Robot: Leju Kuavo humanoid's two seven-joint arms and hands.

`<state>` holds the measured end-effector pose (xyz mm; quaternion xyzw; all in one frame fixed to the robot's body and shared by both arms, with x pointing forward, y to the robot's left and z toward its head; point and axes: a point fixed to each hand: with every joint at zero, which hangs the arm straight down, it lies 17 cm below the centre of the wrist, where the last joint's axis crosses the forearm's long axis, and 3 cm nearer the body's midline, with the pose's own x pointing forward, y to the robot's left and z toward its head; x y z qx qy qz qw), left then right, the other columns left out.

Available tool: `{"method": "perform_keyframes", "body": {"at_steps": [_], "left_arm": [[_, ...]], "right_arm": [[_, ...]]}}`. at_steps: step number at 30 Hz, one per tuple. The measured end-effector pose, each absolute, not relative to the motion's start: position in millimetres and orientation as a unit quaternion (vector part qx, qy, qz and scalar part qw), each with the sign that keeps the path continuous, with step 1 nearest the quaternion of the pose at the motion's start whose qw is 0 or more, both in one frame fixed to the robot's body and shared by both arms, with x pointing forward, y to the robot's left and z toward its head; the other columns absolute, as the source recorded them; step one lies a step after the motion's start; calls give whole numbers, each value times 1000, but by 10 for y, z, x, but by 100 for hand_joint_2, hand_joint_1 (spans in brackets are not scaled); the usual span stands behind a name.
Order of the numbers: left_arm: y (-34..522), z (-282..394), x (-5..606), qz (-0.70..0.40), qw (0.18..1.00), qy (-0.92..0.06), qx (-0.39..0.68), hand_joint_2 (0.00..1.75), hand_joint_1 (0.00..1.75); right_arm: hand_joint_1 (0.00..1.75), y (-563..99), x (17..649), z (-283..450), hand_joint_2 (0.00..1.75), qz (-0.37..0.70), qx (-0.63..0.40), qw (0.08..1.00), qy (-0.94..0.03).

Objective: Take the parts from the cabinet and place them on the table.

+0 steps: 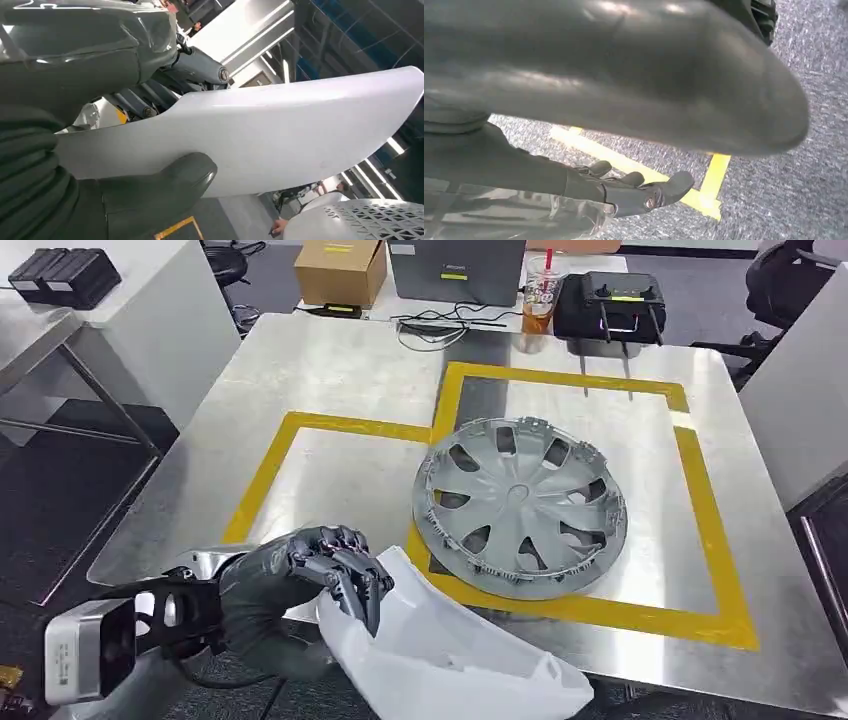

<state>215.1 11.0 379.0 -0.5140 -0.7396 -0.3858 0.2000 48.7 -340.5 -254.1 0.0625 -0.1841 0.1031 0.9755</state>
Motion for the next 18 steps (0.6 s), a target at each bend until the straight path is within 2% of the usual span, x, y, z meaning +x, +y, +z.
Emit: {"method": "perform_keyframes", "body": {"at_steps": [18], "left_arm": [[44,3874,2196,-404,186,-744,-498,175,164]], "right_arm": [[0,-3278,337,-2575,0,99,82,980,-154]]}}
